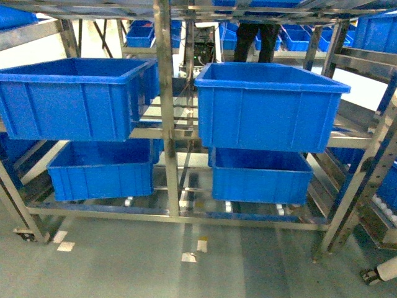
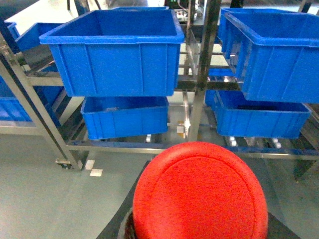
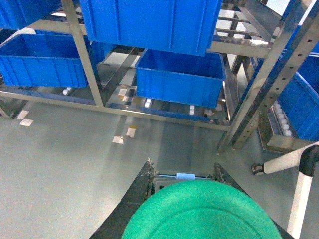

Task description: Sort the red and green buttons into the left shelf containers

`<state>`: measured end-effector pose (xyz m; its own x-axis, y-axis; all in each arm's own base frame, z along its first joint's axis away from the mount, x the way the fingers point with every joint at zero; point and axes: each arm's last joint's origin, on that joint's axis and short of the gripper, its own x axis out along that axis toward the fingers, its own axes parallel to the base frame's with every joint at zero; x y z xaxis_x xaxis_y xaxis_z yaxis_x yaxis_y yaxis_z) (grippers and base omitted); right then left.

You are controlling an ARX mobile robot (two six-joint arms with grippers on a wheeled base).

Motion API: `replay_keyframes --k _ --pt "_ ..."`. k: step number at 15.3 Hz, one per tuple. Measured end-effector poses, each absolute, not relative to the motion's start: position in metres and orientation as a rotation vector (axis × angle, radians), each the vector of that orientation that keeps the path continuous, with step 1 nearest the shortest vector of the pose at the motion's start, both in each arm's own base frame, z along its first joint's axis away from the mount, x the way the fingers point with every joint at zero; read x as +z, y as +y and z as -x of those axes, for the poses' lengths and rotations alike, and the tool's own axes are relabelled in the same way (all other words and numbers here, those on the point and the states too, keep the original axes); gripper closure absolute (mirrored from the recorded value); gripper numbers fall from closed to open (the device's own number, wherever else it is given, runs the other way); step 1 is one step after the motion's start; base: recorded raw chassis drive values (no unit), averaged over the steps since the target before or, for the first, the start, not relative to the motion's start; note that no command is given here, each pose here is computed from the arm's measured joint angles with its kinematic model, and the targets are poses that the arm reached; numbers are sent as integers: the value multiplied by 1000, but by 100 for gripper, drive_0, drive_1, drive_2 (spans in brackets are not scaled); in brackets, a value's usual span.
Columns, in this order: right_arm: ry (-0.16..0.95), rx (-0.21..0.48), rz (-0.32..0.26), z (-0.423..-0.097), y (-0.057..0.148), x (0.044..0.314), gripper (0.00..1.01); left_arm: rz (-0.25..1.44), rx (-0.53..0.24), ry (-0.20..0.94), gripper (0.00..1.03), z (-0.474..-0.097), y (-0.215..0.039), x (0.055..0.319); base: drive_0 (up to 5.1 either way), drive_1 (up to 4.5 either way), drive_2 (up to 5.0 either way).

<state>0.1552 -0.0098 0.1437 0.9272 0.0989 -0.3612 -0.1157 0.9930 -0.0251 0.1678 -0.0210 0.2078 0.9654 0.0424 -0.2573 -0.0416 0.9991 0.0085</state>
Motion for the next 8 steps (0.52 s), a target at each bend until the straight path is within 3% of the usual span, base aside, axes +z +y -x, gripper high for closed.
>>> replay_keyframes --k 8 --pt "364 110 47 -155 -10 144 75 -3 42 260 78 -168 -21 208 -474 369 109"
